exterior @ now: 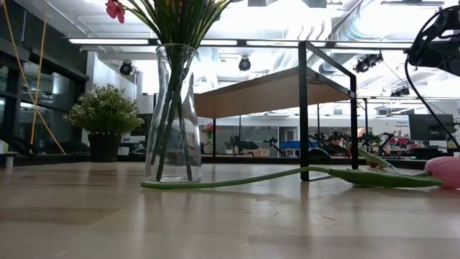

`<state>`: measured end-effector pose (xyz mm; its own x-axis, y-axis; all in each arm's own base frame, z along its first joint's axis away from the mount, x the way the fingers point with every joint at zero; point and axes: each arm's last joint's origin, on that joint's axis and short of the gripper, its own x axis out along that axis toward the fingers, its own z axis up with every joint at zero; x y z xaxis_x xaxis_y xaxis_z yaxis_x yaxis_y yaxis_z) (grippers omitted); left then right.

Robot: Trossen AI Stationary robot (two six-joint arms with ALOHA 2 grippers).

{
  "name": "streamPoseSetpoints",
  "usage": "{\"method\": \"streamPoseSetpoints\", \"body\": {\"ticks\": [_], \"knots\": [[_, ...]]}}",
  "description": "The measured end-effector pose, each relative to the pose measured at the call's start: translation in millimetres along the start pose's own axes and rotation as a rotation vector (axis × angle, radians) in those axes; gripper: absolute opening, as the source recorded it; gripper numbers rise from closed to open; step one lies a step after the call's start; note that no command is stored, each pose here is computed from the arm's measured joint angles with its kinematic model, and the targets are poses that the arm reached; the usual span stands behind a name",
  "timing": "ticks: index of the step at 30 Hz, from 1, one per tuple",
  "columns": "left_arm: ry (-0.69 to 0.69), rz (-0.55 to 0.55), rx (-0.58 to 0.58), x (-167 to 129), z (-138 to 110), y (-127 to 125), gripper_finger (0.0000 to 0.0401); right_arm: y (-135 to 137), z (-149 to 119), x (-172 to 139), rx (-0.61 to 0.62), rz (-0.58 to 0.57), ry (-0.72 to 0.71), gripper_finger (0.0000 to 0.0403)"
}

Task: Pick and place flowers into a vace then onto a shelf
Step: Put the pink tulip into the right transparent vase

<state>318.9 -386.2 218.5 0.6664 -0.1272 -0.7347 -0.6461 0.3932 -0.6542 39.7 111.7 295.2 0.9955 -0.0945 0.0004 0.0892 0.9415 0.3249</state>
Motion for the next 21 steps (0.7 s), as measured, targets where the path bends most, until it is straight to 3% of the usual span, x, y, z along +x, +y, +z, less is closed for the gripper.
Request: {"method": "streamPoseSetpoints", "body": {"ticks": [11, 21], "knots": [[-0.014, 0.005, -0.024, 7, 14, -4, 0.0211, -2, 0, -2, 0.041, 0.018, 0.007, 0.0137], [-0.024, -0.009, -0.036, 10, 20, -7, 0.0211, 3, 60, -2, -0.108, 0.019, 0.005, 0.0137]]}}
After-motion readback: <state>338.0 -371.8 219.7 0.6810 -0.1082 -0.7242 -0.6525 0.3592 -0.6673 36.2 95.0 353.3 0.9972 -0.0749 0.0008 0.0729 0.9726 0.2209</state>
